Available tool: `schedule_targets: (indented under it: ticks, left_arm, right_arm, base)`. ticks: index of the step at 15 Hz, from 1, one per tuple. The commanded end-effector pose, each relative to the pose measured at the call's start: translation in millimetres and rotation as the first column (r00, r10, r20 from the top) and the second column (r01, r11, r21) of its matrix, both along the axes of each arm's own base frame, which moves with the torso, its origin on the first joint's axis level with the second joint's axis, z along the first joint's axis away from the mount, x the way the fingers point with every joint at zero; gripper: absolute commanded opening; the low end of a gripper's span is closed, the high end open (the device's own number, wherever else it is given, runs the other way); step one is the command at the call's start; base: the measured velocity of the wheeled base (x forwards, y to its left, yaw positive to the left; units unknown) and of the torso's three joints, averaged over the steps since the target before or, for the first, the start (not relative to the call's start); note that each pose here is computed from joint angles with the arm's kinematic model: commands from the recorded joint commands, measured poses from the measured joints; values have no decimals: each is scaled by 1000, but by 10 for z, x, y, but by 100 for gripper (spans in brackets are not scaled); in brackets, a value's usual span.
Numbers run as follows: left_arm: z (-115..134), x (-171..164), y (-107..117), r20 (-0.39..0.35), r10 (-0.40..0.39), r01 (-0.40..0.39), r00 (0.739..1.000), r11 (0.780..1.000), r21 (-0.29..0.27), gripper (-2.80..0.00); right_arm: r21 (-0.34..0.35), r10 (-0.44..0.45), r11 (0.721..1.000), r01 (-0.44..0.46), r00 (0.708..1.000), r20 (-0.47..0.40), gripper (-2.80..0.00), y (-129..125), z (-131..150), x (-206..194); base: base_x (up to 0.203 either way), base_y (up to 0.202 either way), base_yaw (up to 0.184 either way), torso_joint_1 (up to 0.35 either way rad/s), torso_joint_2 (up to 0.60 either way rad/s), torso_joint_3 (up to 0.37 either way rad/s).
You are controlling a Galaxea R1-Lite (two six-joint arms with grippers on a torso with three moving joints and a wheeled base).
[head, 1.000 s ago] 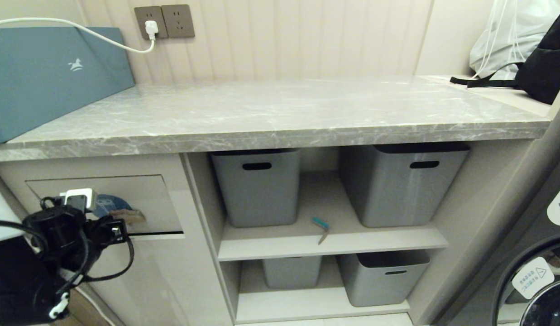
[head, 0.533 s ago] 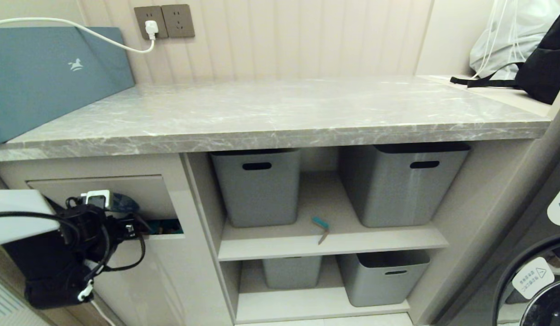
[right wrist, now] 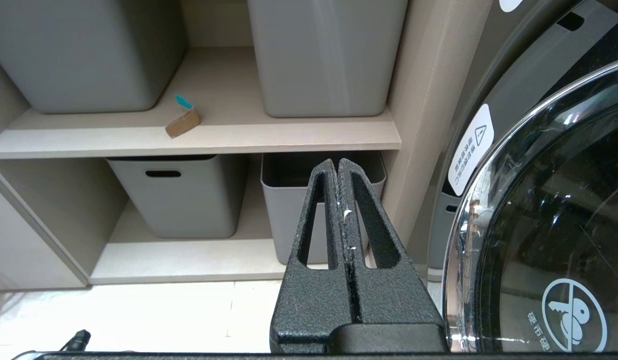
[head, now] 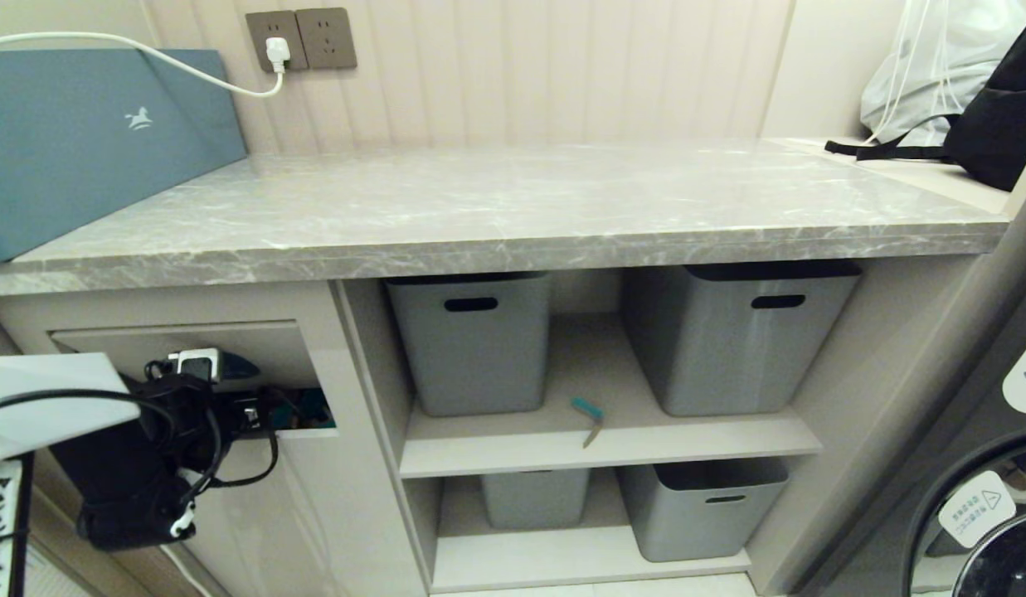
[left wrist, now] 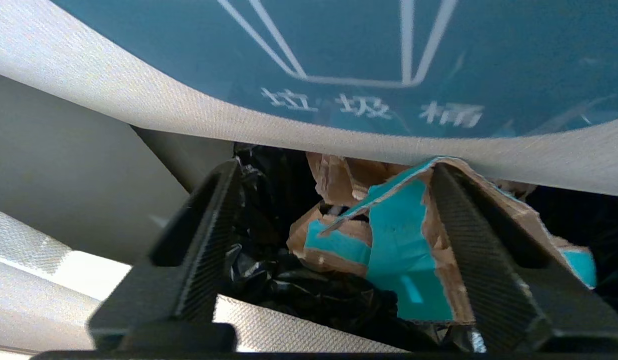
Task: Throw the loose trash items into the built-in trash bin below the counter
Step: Put the garbage in the trash can
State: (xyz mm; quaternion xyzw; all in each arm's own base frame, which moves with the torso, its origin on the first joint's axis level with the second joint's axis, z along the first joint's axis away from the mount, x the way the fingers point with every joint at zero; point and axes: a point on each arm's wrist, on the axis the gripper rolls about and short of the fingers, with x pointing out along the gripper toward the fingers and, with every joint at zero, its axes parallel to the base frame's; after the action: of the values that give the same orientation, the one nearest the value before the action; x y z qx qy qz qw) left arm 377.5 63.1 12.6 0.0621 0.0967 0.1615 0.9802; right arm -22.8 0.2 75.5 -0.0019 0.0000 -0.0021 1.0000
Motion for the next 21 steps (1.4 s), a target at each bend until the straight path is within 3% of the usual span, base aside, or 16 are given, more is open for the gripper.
schedule_targets:
  ticks: [1,11,21]
  left_arm:
    - [-32,16,3,0,2,-2,1000,1000,6,0]
    - [79,42,-40,33,-8,7,999,1000,15,0]
    - [302,-273,-167,17,-38,38,999,999,3,0]
  right_arm:
    - [-1,1,1000,-1,1000,0,-280,0,0,0]
    - [-1,0,1000,0,1000,0,-280,0,0,0]
    - [-1,0,1000,0,1000,0,-280,0,0,0]
  base:
    - [0,0,0,0,0,0]
    - [0,0,0,0,0,0]
    - [0,0,0,0,0,0]
